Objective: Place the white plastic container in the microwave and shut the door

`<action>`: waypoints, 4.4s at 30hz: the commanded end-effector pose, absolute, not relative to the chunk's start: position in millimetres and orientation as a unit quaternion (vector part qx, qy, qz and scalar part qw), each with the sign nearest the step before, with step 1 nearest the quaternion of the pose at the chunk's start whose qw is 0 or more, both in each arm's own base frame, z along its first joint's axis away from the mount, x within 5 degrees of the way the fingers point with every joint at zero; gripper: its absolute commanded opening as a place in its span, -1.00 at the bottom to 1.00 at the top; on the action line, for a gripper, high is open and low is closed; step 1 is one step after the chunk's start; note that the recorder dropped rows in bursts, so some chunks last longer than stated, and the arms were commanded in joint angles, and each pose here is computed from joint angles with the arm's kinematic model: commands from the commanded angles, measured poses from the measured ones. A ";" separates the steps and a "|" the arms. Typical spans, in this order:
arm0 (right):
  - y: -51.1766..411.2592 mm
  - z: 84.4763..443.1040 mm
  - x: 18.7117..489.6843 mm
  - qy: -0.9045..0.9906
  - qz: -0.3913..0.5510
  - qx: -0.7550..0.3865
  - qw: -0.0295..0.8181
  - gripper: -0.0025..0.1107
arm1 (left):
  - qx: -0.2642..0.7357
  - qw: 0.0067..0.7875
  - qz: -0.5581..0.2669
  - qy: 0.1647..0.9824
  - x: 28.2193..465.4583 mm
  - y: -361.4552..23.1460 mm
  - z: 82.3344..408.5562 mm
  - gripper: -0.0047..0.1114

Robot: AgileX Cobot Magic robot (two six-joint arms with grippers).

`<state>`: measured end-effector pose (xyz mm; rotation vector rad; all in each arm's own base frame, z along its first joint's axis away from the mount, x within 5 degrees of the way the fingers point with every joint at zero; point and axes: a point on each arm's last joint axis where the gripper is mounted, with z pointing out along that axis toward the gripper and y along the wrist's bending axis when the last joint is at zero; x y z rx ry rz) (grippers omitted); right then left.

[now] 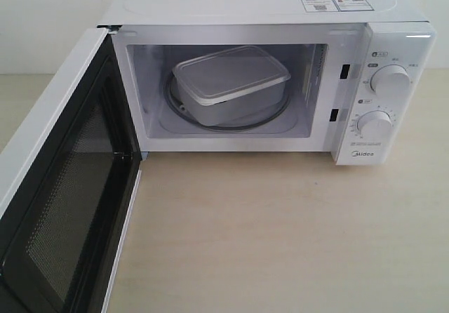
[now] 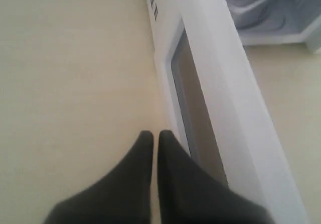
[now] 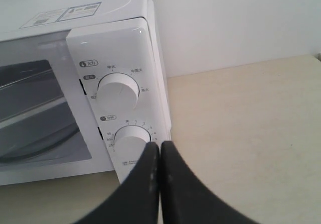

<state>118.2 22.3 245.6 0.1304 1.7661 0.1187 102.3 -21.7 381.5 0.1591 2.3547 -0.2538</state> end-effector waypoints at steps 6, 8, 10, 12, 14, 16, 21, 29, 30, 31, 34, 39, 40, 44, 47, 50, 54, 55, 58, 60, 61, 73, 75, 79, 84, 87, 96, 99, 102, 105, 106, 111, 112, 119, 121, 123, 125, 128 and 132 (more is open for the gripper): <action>21.3 245.7 117.9 0.770 0.047 0.056 0.634 -0.96 | 0.087 0.282 -0.116 0.948 136.3 -26.4 363.2 -0.84; 21.3 245.7 117.9 0.770 0.047 0.056 0.634 -0.96 | 0.087 0.268 -0.121 0.952 143.5 -27.3 359.1 -0.84; 21.3 245.7 117.9 0.770 0.047 0.056 0.634 -0.96 | 0.095 0.258 -0.134 0.952 149.6 -30.0 356.0 -0.84; 21.3 245.7 117.9 0.770 0.047 0.056 0.634 -0.96 | 0.109 0.255 -0.155 0.948 152.7 -34.2 355.3 -0.84; 21.3 245.7 117.9 0.770 0.047 0.056 0.634 -0.96 | 0.123 0.256 -0.180 0.942 154.7 -39.0 355.7 -0.84; 21.3 245.7 117.9 0.770 0.047 0.056 0.634 -0.96 | 0.126 0.251 -0.193 0.940 156.9 -41.3 354.0 -0.84; 20.1 246.0 117.9 0.769 0.042 0.061 0.636 -0.96 | 0.124 0.242 -0.197 0.942 158.8 -41.7 349.4 -0.84; 20.1 246.0 117.9 0.769 0.042 0.061 0.636 -0.96 | 0.147 0.198 -0.211 0.946 152.4 -52.6 327.2 -0.84; 20.1 246.0 117.9 0.769 0.042 0.061 0.636 -0.96 | 0.153 0.192 -0.213 0.946 151.1 -54.8 324.7 -0.84; 20.1 246.0 117.9 0.768 0.043 0.061 0.636 -0.96 | 0.158 0.188 -0.214 0.945 150.2 -56.4 323.4 -0.84; 21.2 245.7 117.9 0.769 0.050 0.060 0.634 -0.96 | 0.174 0.183 -0.217 0.943 148.1 -61.3 322.2 -0.84; 21.6 245.6 117.8 0.770 0.052 0.059 0.633 -0.96 | 0.197 0.178 -0.227 0.937 144.6 -69.4 322.6 -0.84; 21.6 245.6 117.8 0.770 0.052 0.059 0.633 -0.96 | 0.201 0.177 -0.227 0.936 144.1 -70.6 322.6 -0.84; 21.6 245.6 117.8 0.768 0.065 0.075 0.632 -0.96 | 0.208 0.189 -0.246 0.928 144.3 -78.6 324.8 -0.84; 21.6 245.6 117.8 0.768 0.066 0.077 0.632 -0.96 | 0.211 0.197 -0.257 0.922 147.6 -84.8 324.7 -0.84; 21.6 245.8 117.9 0.768 0.067 0.078 0.632 -0.96 | 0.219 0.183 -0.260 0.922 152.9 -92.3 319.3 -0.84; 21.8 246.5 118.0 0.766 0.064 0.072 0.636 -0.96 | 0.229 0.178 -0.270 0.918 161.8 -106.4 312.0 -0.84; 21.8 246.6 118.0 0.766 0.064 0.071 0.636 -0.96 | 0.231 0.182 -0.272 0.916 164.1 -110.6 310.5 -0.84; 22.6 246.3 118.0 0.767 0.066 0.067 0.635 -0.96 | 0.239 0.197 -0.273 0.911 169.9 -121.7 306.9 -0.84; 23.7 246.4 117.9 0.767 0.069 0.062 0.635 -0.96 | 0.244 0.204 -0.273 0.908 173.7 -129.4 303.5 -0.84; 24.2 246.4 117.9 0.767 0.070 0.059 0.635 -0.96 | 0.246 0.207 -0.273 0.907 176.0 -133.2 301.4 -0.84; 39.7 267.4 119.4 0.743 0.101 -0.029 0.661 -0.96 | 0.257 0.313 -0.297 0.865 221.9 -187.6 272.9 -0.84; 47.8 283.9 119.4 0.732 0.134 -0.051 0.666 -0.96 | 0.251 0.327 -0.297 0.861 232.6 -193.4 270.2 -0.84; 62.8 308.2 115.2 0.712 0.184 -0.121 0.667 -0.96 | 0.256 0.352 -0.306 0.847 253.1 -207.7 272.0 -0.84; 69.0 317.2 112.0 0.703 0.210 -0.148 0.663 -0.96 | 0.237 0.381 -0.287 0.846 272.4 -213.7 267.9 -0.84; 72.1 318.5 110.1 0.700 0.218 -0.166 0.659 -0.96 | 0.234 0.393 -0.273 0.846 281.1 -215.8 264.5 -0.84; 90.7 298.7 122.4 0.738 0.227 -0.209 0.600 -0.96 | 0.227 0.409 -0.261 0.844 285.3 -214.8 265.5 -0.84; 101.1 281.8 136.6 0.769 0.212 -0.218 0.562 -0.96 | 0.222 0.416 -0.257 0.844 286.7 -214.0 266.0 -0.84; 108.0 267.1 147.7 0.794 0.198 -0.216 0.532 -0.96 | 0.231 0.421 -0.250 0.841 287.2 -213.7 266.2 -0.84; 108.4 257.9 157.9 0.813 0.176 -0.186 0.523 -0.96 | 0.241 0.424 -0.245 0.838 287.1 -213.8 266.2 -0.84; 107.5 255.7 161.1 0.817 0.167 -0.174 0.523 -0.96 | 0.239 0.427 -0.243 0.838 287.8 -213.4 266.5 -0.84; 111.1 262.1 169.8 0.811 0.154 -0.174 0.537 -0.96 | 0.233 0.435 -0.237 0.837 289.5 -212.3 267.2 -0.84; 112.5 266.1 171.2 0.808 0.158 -0.173 0.541 -0.96 | 0.234 0.435 -0.237 0.837 289.3 -212.4 267.2 -0.84; 125.0 269.4 188.3 0.811 0.152 -0.179 0.536 -0.96 | 0.238 0.418 -0.238 0.844 282.4 -209.3 259.3 -0.84; 128.8 264.4 195.9 0.817 0.140 -0.179 0.530 -0.96 | 0.232 0.420 -0.228 0.847 275.3 -201.7 255.1 -0.84; 133.4 261.0 204.5 0.821 0.128 -0.181 0.527 -0.96 | 0.223 0.426 -0.214 0.850 258.5 -186.5 252.3 -0.84; 136.3 267.4 209.3 0.814 0.124 -0.185 0.537 -0.96 | 0.202 0.455 -0.194 0.845 236.9 -164.4 256.3 -0.84; 132.8 274.4 214.9 0.804 0.102 -0.163 0.562 -0.96 | 0.152 0.494 -0.182 0.836 194.1 -125.2 256.2 -0.84; 132.3 275.8 215.7 0.801 0.095 -0.165 0.568 -0.96 | 0.108 0.539 -0.211 0.808 148.7 -91.4 260.6 -0.84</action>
